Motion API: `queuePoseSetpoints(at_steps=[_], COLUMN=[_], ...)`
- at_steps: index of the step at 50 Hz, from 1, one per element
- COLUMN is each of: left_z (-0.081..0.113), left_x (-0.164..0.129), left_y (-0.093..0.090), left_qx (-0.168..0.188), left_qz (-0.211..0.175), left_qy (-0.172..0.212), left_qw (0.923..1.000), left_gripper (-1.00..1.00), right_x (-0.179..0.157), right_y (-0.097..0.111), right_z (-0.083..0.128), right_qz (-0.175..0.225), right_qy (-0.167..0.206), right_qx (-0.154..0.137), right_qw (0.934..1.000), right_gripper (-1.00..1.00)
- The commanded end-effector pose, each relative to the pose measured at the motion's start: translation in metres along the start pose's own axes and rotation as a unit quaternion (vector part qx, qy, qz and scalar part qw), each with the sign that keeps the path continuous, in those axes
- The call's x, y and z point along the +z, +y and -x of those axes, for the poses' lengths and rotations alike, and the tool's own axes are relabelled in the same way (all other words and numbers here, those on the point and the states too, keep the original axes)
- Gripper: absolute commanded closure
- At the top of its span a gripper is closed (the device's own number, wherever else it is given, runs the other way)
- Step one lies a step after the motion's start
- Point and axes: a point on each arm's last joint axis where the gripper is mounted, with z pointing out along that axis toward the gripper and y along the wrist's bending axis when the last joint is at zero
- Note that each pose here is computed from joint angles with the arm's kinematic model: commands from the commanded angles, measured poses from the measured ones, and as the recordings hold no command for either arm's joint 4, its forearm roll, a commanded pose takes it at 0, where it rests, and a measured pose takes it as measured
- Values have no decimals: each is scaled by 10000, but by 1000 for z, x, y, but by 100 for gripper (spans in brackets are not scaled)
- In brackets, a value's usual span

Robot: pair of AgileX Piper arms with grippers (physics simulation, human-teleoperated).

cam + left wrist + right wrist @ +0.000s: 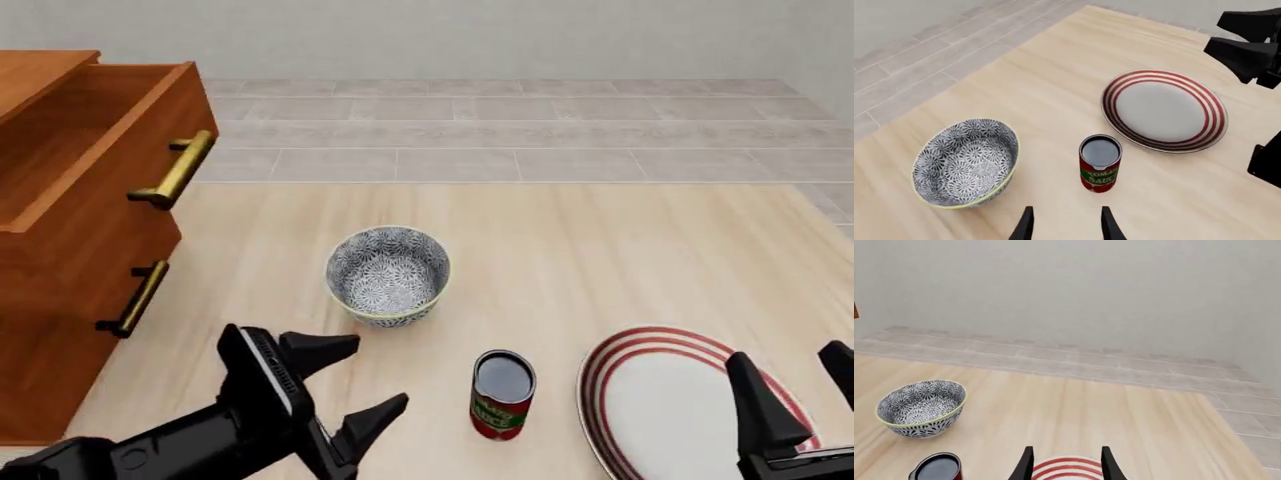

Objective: Put the ketchup in the top drawer of the cabinet.

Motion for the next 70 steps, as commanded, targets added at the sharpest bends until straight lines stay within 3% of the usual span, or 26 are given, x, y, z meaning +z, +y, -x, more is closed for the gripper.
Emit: queuePoseSetpoints(at_steps=[1, 12, 31, 37, 40, 50, 51, 53, 55, 70], left_z=[-6, -5, -37, -36, -40, -36, -39, -42, -36, -30], left_x=[18, 36, 79, 86, 90, 96, 98, 100, 100, 111], left_y=[-15, -22, -21, -23, -23, -28, -24, -22, -24, -30], left_qx=[29, 179, 430, 427, 597, 521, 737, 809, 554, 203], left_qz=[-326, -444, -377, -410, -409, -484, -430, -390, -420, -475], left_qy=[165, 242, 554, 576, 611, 591, 605, 613, 590, 560], left_qw=[9993, 9986, 9968, 9966, 9955, 9957, 9945, 9941, 9958, 9971], left_gripper=[-100, -100, -100, -100, -100, -100, -100, -100, -100, -100], right_x=[0, 1, -1, -1, -1, -1, -1, -1, -1, -1], right_y=[1, 0, 1, 1, 1, 2, 2, 2, 2, 2], right_z=[0, 0, 1, 0, 1, 1, 1, 1, 1, 1], right_qz=[51, 29, 91, 99, 116, 135, 140, 143, 146, 163], right_qy=[4, 7, -46, -36, -71, -73, -76, -81, -83, -59], right_qx=[-92, -61, -24, -8, -14, -32, -47, -44, -26, -11], right_qw=[9999, 10000, 9999, 9999, 9999, 9999, 9999, 9999, 9999, 9998], right_gripper=[-100, -100, -100, -100, -100, -100, -100, -100, -100, -100])
